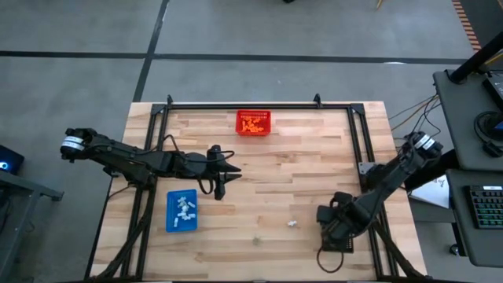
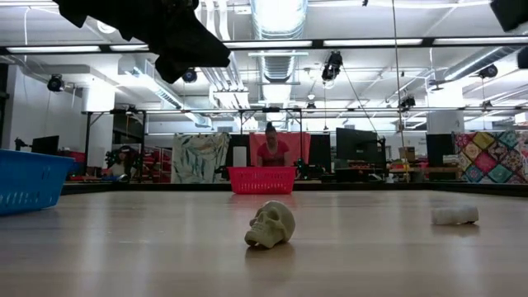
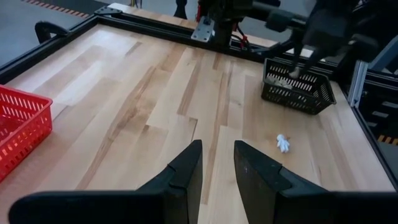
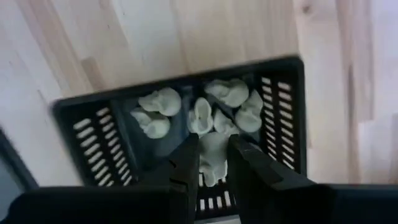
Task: Sort Halloween decoration
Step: Put the gray skull toy into the black bin
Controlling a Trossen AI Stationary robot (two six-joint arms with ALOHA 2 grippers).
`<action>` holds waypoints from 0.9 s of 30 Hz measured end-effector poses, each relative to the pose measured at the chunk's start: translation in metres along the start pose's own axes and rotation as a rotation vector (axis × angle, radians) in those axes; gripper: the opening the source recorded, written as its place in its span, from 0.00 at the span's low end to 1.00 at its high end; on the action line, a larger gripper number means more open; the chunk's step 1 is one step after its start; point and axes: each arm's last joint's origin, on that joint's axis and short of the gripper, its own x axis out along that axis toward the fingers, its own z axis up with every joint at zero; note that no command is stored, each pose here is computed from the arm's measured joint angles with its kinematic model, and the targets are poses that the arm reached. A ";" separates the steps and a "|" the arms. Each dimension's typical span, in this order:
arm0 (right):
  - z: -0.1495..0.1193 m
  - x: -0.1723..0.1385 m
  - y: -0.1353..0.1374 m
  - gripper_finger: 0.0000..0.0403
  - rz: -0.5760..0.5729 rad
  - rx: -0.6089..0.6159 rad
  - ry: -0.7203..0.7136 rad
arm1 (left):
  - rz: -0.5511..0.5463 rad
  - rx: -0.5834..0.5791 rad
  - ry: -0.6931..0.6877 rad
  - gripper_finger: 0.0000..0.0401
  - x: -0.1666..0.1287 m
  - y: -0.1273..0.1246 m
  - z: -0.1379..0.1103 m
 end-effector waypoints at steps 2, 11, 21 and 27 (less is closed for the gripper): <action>-0.007 0.008 -0.003 0.17 0.008 0.007 -0.001 | 0.000 0.000 -0.001 0.19 0.000 0.000 0.000; -0.023 0.024 0.003 0.17 0.153 0.041 -0.029 | -0.002 -0.002 -0.007 0.19 0.000 0.000 0.001; -0.035 0.040 0.000 0.21 0.126 0.119 0.004 | -0.002 -0.002 -0.007 0.19 0.000 0.000 0.001; -0.035 0.040 0.000 0.28 0.131 0.132 0.019 | -0.002 -0.002 -0.006 0.19 0.000 0.000 0.001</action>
